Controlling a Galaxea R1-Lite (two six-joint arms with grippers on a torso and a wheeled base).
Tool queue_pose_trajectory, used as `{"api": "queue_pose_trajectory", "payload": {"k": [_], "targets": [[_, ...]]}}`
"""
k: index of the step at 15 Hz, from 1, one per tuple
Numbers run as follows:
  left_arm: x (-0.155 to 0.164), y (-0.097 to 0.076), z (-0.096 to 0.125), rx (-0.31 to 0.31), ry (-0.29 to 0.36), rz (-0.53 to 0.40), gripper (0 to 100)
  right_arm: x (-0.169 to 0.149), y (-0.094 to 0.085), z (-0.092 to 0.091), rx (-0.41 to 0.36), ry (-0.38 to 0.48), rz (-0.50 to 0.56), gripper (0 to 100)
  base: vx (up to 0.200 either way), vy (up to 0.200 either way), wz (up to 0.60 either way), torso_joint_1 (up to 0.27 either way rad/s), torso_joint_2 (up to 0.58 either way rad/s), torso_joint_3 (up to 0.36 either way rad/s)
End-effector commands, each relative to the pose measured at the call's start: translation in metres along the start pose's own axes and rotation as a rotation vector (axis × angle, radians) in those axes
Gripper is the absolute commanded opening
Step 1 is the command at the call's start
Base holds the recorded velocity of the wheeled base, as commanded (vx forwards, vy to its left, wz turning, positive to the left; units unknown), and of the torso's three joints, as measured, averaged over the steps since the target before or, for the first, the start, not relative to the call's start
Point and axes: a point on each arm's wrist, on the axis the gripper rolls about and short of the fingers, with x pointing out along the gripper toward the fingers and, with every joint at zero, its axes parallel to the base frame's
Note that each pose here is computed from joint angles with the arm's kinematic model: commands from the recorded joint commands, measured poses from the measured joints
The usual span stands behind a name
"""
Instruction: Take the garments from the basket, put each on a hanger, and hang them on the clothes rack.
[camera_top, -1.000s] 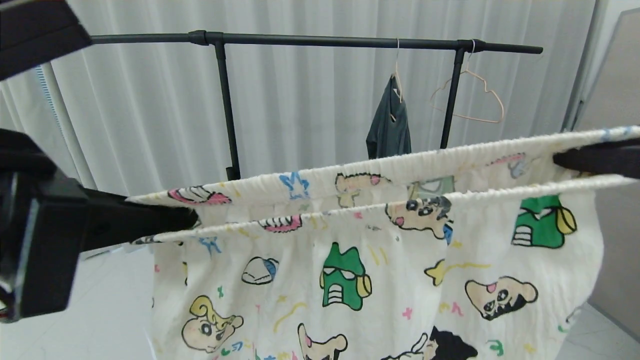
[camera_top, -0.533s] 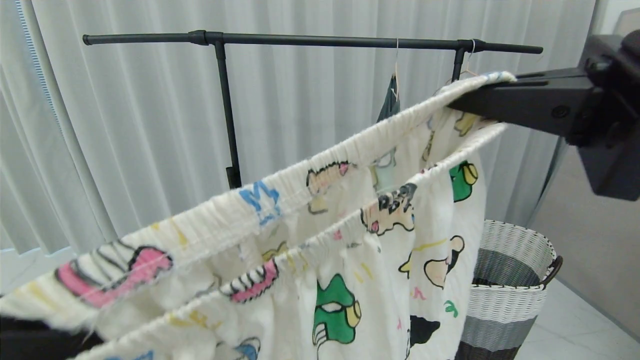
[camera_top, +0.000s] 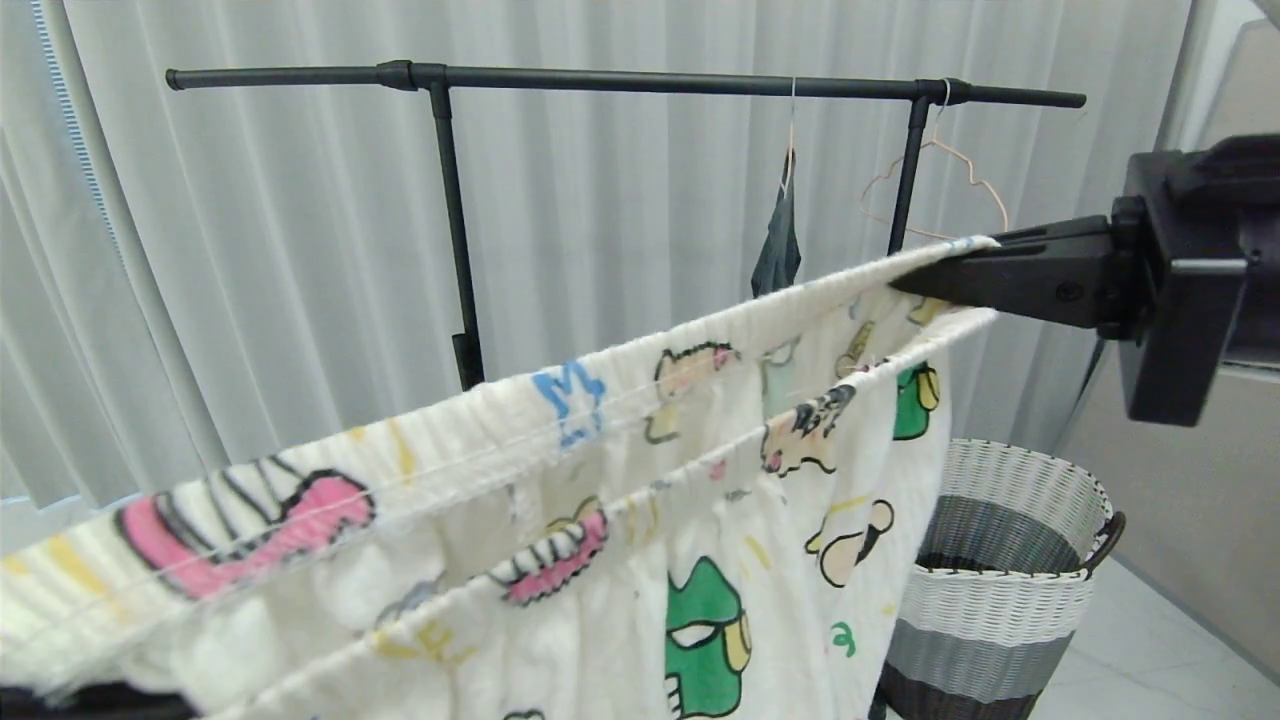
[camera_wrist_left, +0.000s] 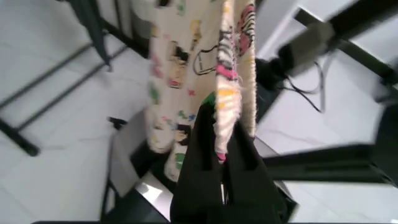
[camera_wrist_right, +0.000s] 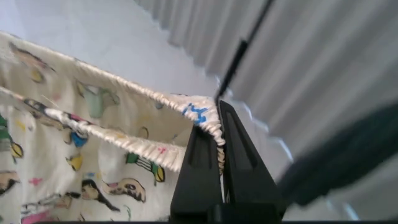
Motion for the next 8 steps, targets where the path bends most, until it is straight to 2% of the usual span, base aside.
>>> {"api": "queue_pose_trajectory", "payload": {"k": [1,2,4,6,8], "targets": [[0.015,0.003,0.007,0.014,-0.015,0.125,0,-0.041,-0.019,0.017,0.026,0.007,-0.135,0,0.000,0.000,0.00,0.000,0.00,0.000],[0.023,0.006,0.013,0.033,-0.029,0.198,0,-0.054,-0.021,0.024,0.041,0.029,-0.162,0,0.000,0.000,0.00,0.000,0.00,0.000],[0.038,0.007,0.026,0.053,-0.070,0.244,0,-0.076,-0.015,0.035,0.105,0.053,-0.156,0,0.000,0.000,0.00,0.000,0.00,0.000],[0.055,0.006,0.044,0.080,-0.164,0.250,0,-0.091,0.005,0.035,0.142,0.089,-0.045,0,0.000,0.000,0.00,0.000,0.00,0.000],[0.062,0.014,0.053,0.158,-0.189,0.305,0,-0.101,0.022,0.032,0.161,0.118,0.070,0,0.000,0.000,0.00,0.000,0.00,0.000]]}}
